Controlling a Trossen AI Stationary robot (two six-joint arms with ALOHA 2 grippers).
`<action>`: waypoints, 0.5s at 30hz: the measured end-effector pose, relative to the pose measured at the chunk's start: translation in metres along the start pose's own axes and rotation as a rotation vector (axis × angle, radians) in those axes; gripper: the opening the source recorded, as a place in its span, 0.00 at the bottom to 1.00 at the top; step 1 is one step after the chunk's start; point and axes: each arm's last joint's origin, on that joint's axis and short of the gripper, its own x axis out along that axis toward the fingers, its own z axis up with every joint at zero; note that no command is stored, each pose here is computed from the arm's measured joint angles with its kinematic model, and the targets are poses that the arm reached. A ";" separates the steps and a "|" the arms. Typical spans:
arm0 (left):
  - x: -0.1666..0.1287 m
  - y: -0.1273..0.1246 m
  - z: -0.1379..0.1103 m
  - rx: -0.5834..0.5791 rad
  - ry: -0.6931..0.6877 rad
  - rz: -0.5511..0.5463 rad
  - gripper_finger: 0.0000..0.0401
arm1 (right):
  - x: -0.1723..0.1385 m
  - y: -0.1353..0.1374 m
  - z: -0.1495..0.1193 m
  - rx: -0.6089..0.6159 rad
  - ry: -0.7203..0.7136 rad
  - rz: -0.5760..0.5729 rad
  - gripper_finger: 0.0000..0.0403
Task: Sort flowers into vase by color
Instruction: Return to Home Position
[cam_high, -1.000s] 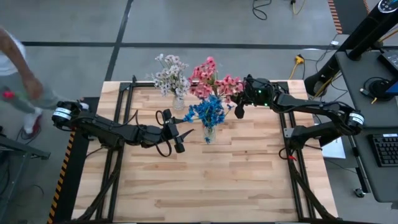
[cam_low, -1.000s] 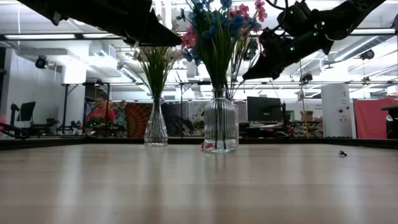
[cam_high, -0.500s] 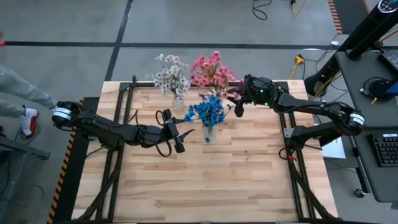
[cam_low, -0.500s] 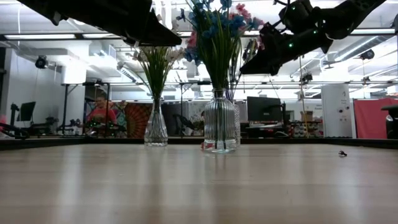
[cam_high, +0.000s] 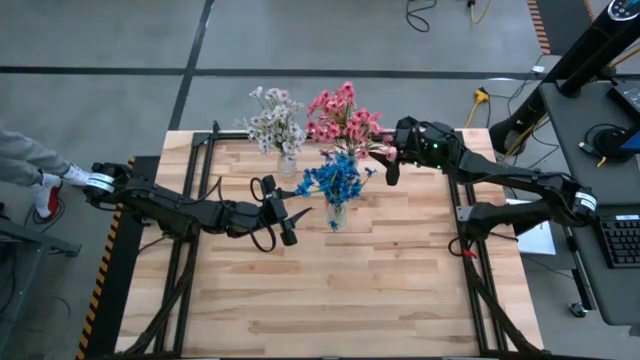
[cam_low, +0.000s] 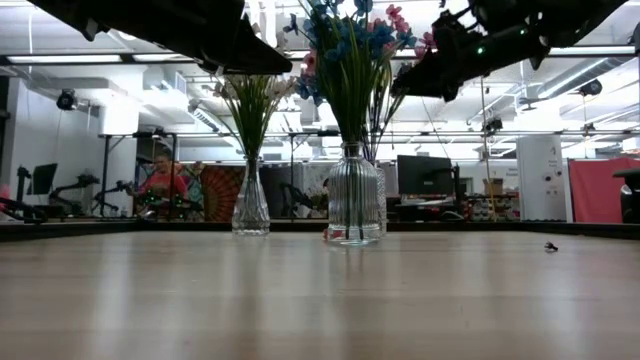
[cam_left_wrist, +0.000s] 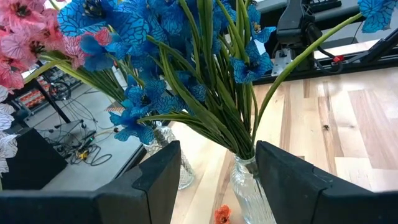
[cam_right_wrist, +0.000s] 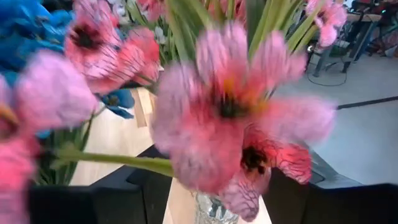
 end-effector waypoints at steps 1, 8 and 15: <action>0.000 0.000 0.000 0.000 0.000 0.000 0.48 | -0.003 0.000 0.001 0.002 -0.003 -0.001 0.50; 0.000 0.000 0.000 0.000 0.000 0.001 0.48 | -0.021 0.001 0.014 0.002 0.000 -0.055 0.50; 0.000 0.000 0.000 0.000 0.000 0.000 0.48 | -0.034 0.002 0.030 -0.011 -0.045 -0.064 0.50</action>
